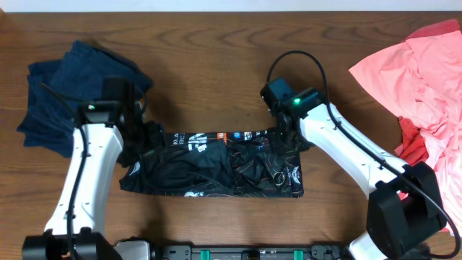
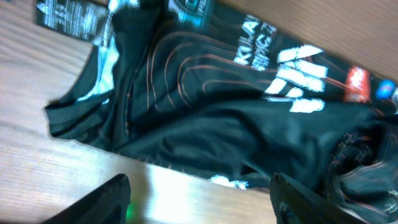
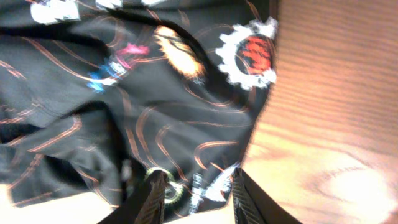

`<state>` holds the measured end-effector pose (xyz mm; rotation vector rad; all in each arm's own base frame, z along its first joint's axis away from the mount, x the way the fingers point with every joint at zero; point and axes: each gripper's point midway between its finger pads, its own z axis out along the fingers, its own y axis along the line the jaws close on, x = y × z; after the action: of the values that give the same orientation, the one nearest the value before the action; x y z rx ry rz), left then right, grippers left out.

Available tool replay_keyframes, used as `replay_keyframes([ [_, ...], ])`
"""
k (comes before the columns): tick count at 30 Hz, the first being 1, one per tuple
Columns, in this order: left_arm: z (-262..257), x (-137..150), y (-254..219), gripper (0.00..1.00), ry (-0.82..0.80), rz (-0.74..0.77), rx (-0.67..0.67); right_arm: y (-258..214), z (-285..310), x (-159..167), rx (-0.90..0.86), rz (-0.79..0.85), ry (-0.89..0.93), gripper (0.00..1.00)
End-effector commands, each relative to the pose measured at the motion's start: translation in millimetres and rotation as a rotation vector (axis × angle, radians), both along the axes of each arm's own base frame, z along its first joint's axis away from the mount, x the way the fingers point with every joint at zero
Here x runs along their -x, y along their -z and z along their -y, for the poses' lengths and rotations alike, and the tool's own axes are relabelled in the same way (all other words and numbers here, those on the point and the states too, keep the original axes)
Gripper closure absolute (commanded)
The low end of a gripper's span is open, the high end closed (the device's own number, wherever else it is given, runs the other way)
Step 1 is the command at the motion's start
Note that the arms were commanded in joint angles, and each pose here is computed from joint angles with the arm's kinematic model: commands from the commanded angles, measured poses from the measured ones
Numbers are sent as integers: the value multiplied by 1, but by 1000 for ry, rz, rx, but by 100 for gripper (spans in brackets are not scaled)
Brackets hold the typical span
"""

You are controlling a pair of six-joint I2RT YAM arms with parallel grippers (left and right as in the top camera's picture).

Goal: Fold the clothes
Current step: 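Fold the strip's right end leftward over the middle with the right gripper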

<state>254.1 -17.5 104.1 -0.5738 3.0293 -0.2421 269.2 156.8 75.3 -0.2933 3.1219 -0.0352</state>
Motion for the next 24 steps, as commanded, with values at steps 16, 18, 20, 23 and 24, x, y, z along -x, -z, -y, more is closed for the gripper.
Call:
replay_keyframes([
  [16, -37, 12, 115, 20, 5, -166, -209, -6, 19, -5, 36, 5, 57, 66],
  [18, -37, 13, 124, 20, 7, -188, -208, -5, 20, -5, 39, 2, 57, 66],
  [20, -37, 16, 131, 23, 11, -216, -204, -6, 23, -5, 49, 2, 60, 66],
  [23, -36, 22, 138, 38, 14, -252, -202, -6, 35, -5, 92, 2, 74, 67],
  [24, -36, 22, 139, 41, 15, -254, -202, -7, 39, -5, 105, 2, 80, 67],
])
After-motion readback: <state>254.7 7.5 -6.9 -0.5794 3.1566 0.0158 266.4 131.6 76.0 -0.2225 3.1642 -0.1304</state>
